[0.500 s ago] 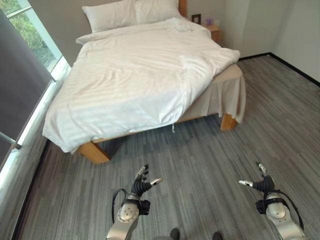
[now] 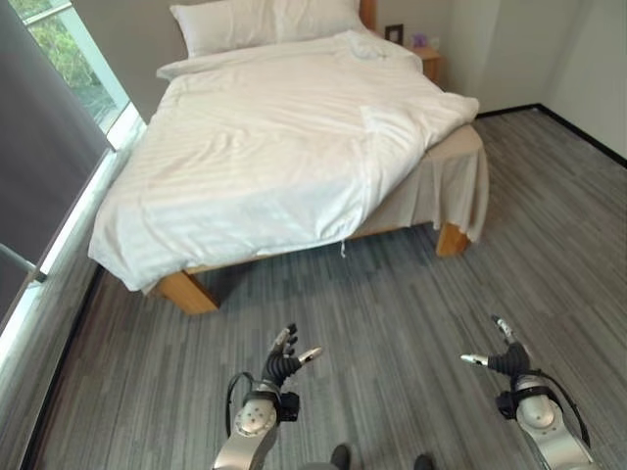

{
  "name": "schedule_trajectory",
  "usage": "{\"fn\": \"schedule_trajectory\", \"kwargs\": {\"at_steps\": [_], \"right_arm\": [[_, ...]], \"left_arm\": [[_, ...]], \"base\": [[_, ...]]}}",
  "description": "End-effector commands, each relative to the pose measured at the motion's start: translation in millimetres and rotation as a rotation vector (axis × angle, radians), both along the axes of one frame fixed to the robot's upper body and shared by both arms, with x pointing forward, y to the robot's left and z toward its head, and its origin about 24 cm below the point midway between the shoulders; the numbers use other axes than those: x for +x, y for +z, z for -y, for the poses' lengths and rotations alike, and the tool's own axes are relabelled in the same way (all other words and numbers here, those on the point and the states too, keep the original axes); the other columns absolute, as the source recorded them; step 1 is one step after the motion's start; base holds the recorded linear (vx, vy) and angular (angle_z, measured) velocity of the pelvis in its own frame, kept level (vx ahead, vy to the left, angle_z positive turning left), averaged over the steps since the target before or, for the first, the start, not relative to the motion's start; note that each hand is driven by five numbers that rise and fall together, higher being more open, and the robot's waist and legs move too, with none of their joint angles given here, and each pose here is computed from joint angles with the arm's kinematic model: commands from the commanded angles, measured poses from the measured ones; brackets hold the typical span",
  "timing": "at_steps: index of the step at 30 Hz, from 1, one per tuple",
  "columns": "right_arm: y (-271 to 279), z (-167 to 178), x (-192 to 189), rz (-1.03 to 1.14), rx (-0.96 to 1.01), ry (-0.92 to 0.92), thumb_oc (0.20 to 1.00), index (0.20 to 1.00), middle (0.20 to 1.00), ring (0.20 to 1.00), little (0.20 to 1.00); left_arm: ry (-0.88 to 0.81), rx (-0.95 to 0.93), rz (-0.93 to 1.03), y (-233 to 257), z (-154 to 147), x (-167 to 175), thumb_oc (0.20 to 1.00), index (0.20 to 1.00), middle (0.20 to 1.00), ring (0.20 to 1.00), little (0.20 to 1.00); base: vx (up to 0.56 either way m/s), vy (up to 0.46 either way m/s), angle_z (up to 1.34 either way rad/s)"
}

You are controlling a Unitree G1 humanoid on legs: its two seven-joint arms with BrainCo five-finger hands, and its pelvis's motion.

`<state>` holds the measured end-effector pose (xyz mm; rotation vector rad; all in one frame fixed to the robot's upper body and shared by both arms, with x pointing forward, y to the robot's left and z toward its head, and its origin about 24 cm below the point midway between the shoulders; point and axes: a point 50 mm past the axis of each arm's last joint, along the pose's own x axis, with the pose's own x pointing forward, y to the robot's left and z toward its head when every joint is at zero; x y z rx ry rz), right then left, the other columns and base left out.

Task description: Making the bed.

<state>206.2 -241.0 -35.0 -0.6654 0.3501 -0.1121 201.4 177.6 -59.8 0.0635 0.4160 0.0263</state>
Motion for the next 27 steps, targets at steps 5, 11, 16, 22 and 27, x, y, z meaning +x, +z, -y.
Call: {"fn": "schedule_trajectory", "kwargs": {"at_steps": [5, 11, 16, 22, 27], "right_arm": [[20, -14, 27, 0.089, -0.004, 0.081, 1.000, 1.000, 1.000, 1.000, 1.000], [12, -12, 22, 0.067, -0.015, 0.068, 1.000, 1.000, 1.000, 1.000, 1.000], [9, -23, 20, 0.062, -0.008, 0.093, 1.000, 1.000, 1.000, 1.000, 1.000], [21, -36, 30, 0.113, -0.031, 0.177, 1.000, 1.000, 1.000, 1.000, 1.000], [29, -40, 34, 0.152, -0.020, 0.183, 1.000, 1.000, 1.000, 1.000, 1.000]], "left_arm": [[0.131, -0.168, -0.052, -12, 1, 3, 1.000, 1.000, 1.000, 1.000, 1.000], [0.185, -0.203, -0.185, -39, 2, -25, 1.000, 1.000, 1.000, 1.000, 1.000], [0.206, -0.216, -0.202, -41, 0, -36, 1.000, 1.000, 1.000, 1.000, 1.000], [0.143, -0.148, -0.162, -30, -9, -15, 1.000, 1.000, 1.000, 1.000, 1.000], [0.097, -0.117, -0.094, -17, -4, 4, 1.000, 1.000, 1.000, 1.000, 1.000]], "base": [[0.10, -0.100, -0.40], [0.32, 0.015, -0.75], [0.40, 0.108, 0.12], [0.35, 0.156, 0.08], [0.43, 0.021, 0.34]]}}
